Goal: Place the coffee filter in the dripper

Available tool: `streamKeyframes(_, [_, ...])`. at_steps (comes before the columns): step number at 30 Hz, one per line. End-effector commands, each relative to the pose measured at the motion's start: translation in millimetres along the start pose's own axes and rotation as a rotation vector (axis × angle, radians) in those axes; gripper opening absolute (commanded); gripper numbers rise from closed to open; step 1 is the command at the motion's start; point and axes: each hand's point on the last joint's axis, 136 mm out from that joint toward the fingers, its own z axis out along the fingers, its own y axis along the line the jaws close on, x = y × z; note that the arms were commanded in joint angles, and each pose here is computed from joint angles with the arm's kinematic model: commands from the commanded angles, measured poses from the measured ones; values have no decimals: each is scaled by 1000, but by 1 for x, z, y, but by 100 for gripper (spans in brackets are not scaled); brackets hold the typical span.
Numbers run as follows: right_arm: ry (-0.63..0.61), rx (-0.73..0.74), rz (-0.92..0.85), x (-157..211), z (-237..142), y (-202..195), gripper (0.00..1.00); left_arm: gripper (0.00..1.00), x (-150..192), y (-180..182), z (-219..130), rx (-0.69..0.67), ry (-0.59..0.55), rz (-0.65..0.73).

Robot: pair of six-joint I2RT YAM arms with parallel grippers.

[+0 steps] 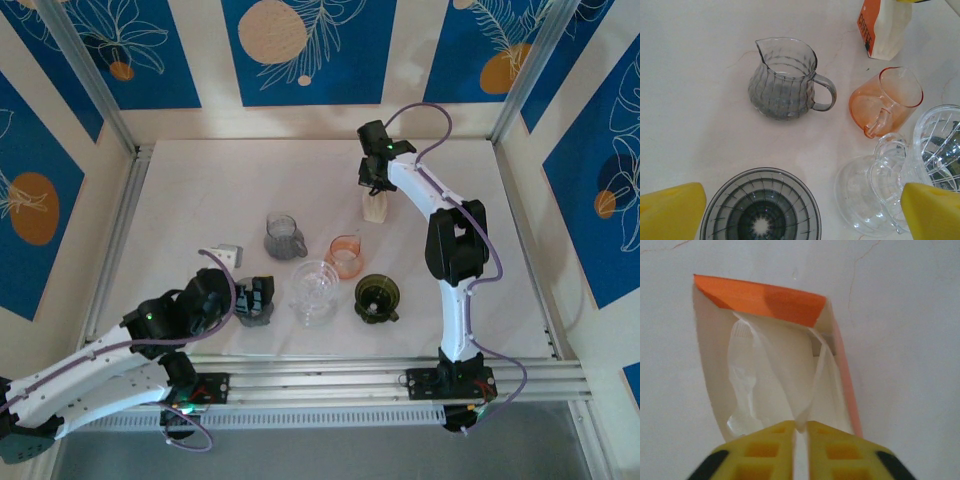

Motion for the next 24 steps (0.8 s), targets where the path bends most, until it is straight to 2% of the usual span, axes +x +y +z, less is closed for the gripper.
streamKeyframes(1, [-33,11,6,-11,-7,-1,7,100,-7,2,0,-13,-31,-1])
streamKeyframes(4, [-46,10,-5,-14,-11,-1,0,100,-6,2,0,-13,-28,-1])
streamKeyframes(8, [-62,5,-13,-16,-18,-1,0,100,-6,2,1,-12,-27,-6])
streamKeyframes(24, [-191,-31,-70,-22,-87,-2,0,100,-9,-1,-2,6,-27,-13])
